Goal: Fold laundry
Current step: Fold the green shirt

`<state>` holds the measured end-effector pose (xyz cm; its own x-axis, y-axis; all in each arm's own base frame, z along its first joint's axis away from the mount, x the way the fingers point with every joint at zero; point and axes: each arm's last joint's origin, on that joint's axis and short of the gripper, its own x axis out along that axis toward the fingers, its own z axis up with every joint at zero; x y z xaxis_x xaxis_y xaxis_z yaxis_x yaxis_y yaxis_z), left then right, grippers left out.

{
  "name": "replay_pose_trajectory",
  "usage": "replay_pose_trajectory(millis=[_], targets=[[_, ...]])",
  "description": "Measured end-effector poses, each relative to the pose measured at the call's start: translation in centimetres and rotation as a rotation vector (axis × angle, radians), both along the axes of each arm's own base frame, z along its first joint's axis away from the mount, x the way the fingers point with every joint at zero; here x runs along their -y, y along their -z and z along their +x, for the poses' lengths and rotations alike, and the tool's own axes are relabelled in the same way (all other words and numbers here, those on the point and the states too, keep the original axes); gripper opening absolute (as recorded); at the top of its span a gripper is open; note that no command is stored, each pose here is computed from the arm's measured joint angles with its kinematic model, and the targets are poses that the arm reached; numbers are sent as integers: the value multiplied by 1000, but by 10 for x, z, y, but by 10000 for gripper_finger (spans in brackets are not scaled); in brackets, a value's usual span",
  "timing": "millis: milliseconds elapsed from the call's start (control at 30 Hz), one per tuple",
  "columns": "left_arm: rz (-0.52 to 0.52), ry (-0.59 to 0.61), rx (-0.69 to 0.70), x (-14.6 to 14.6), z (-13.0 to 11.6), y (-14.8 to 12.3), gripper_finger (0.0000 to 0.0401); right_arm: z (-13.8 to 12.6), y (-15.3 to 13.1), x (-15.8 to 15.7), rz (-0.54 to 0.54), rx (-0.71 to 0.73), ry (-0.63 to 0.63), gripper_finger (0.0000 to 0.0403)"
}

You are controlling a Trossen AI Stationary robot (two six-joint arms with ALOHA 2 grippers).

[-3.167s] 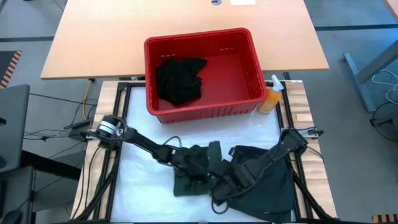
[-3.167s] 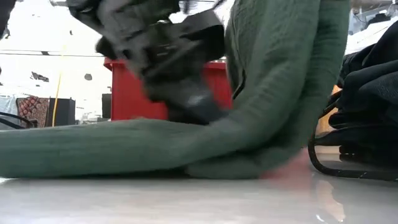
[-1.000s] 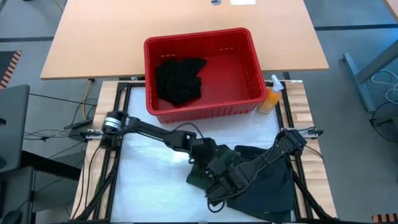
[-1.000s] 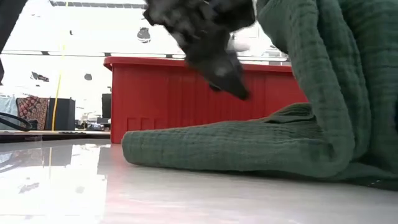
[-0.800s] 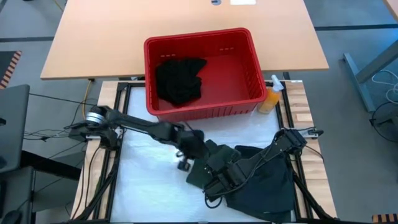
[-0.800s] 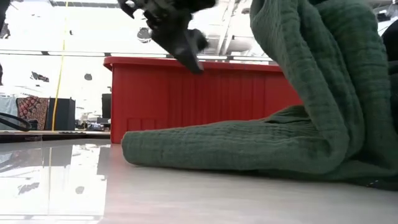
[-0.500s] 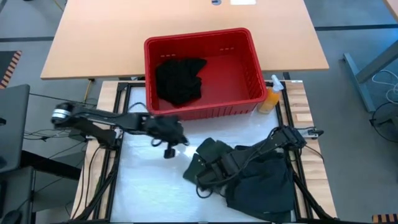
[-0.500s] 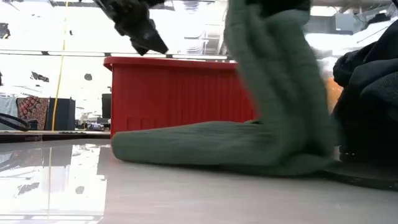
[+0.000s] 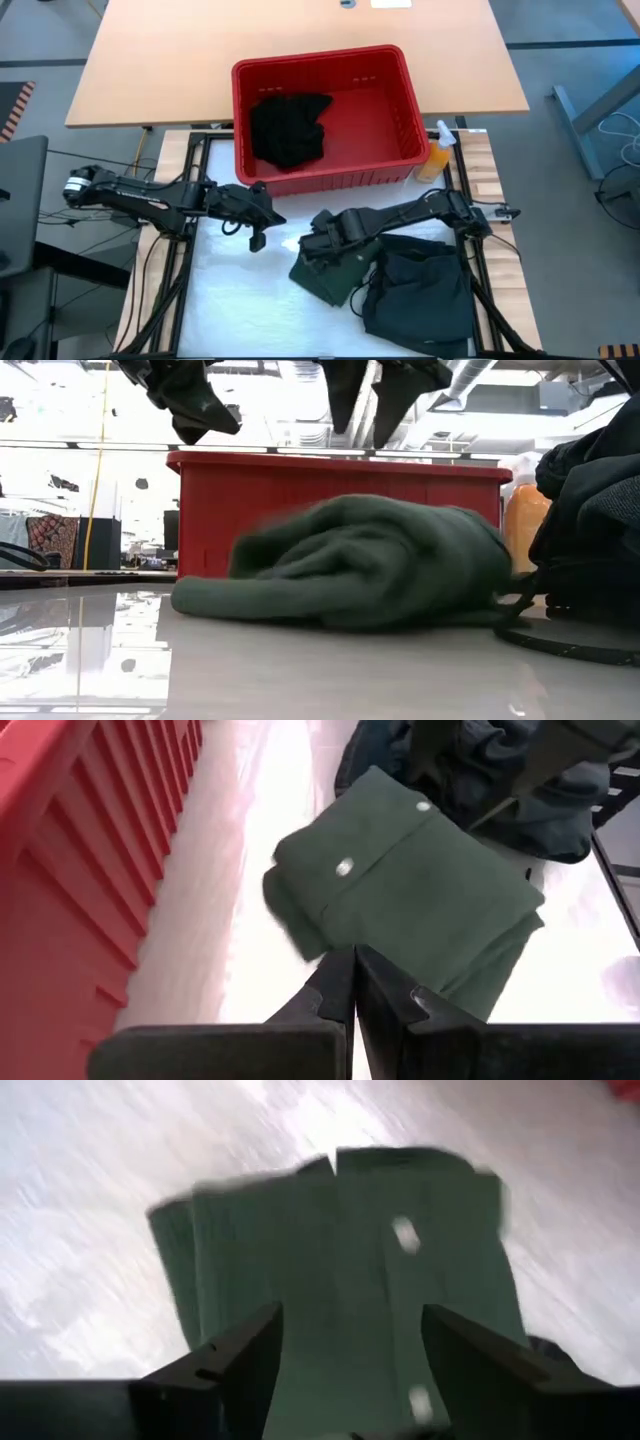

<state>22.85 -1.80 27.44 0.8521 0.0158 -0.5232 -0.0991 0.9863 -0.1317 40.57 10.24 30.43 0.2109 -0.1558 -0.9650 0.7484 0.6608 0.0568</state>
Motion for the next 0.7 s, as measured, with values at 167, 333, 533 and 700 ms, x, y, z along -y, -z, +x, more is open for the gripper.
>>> replay_pose_trajectory(millis=[167,333,533,700], targets=[[-19,24,29,8,5,0,0,-4,1,-4,26,-37,-22,269],[-73,105,100,27,32,11,0,-21,-2,-27,-5,-112,-66,269],[-119,165,-57,45,76,56,0,-38,13,-32,-93,-162,-44,269],[-142,188,-187,52,99,75,0,-59,28,-28,-55,-24,-20,270]])
